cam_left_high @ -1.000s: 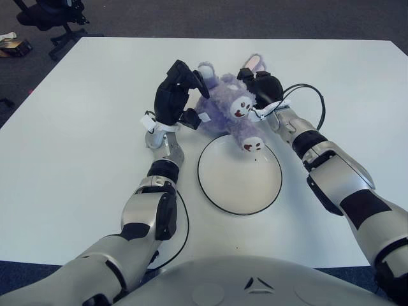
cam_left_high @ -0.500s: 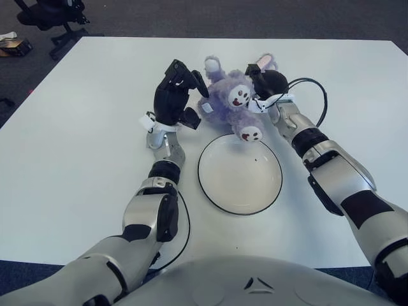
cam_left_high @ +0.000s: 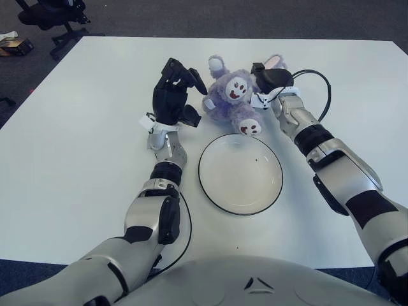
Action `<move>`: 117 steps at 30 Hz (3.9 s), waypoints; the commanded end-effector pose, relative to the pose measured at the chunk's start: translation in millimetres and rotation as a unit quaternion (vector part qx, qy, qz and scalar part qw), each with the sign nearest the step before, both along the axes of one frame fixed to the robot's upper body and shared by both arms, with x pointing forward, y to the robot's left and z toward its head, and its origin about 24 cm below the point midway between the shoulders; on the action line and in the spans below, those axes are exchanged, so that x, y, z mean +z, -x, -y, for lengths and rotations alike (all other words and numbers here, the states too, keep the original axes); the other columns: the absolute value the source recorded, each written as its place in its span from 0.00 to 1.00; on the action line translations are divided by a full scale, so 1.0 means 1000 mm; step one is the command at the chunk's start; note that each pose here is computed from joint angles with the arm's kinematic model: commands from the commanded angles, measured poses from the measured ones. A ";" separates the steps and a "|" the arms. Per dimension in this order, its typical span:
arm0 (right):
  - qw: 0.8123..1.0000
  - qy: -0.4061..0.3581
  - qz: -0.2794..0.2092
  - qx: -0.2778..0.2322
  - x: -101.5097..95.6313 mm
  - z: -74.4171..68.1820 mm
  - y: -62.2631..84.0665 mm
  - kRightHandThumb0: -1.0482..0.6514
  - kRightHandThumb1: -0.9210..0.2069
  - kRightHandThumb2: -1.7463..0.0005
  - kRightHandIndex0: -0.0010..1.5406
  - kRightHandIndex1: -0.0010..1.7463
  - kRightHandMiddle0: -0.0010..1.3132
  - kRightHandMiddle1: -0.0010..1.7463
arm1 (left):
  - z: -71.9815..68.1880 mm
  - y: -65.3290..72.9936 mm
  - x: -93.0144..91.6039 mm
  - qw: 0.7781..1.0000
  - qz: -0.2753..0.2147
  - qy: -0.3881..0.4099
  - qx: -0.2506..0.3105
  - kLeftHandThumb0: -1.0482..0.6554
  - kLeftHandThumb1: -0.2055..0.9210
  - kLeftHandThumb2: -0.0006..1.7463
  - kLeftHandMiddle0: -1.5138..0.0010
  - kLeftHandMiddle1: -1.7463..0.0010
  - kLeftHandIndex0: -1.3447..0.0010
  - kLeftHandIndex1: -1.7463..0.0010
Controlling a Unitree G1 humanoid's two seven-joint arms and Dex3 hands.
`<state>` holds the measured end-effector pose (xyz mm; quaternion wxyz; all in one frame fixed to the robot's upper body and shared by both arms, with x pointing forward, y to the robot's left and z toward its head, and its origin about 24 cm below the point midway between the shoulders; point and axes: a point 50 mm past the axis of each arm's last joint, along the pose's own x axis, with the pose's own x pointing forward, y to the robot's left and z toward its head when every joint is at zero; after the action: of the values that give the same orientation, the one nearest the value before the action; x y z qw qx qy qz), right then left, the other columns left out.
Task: Put the doll into the plate.
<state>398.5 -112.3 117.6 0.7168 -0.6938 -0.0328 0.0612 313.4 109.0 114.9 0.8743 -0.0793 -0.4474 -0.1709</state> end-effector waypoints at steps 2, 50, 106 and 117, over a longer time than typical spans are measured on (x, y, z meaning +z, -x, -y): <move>0.998 0.014 -0.049 -0.038 -0.017 0.014 0.003 0.87 0.41 0.36 0.32 1.00 0.45 1.00 | -0.001 0.014 -0.013 0.998 0.023 -0.045 0.024 0.61 0.59 0.59 0.66 0.00 0.61 0.20; 0.990 -0.084 -0.046 -0.100 0.039 0.016 0.049 0.25 0.00 0.80 0.44 0.74 0.38 0.15 | 0.007 0.020 -0.005 0.990 0.079 -0.090 0.074 0.61 0.87 0.28 0.70 0.11 0.62 0.27; 0.958 -0.212 0.192 -0.005 0.079 0.055 0.072 0.27 0.00 0.81 0.36 0.01 0.32 0.03 | 0.017 0.013 -0.010 0.992 0.043 -0.093 0.068 0.61 0.89 0.27 0.76 0.09 0.60 0.28; 0.962 -0.168 0.195 0.086 0.060 0.062 0.068 0.35 0.01 0.95 0.43 0.01 0.47 0.07 | 0.016 0.012 -0.011 0.992 0.037 -0.095 0.077 0.61 0.93 0.23 0.76 0.10 0.60 0.28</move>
<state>330.3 -168.9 182.2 0.8015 -0.5492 -0.2349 -0.0283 306.2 86.2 126.2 0.8474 0.0358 -0.5075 -0.1518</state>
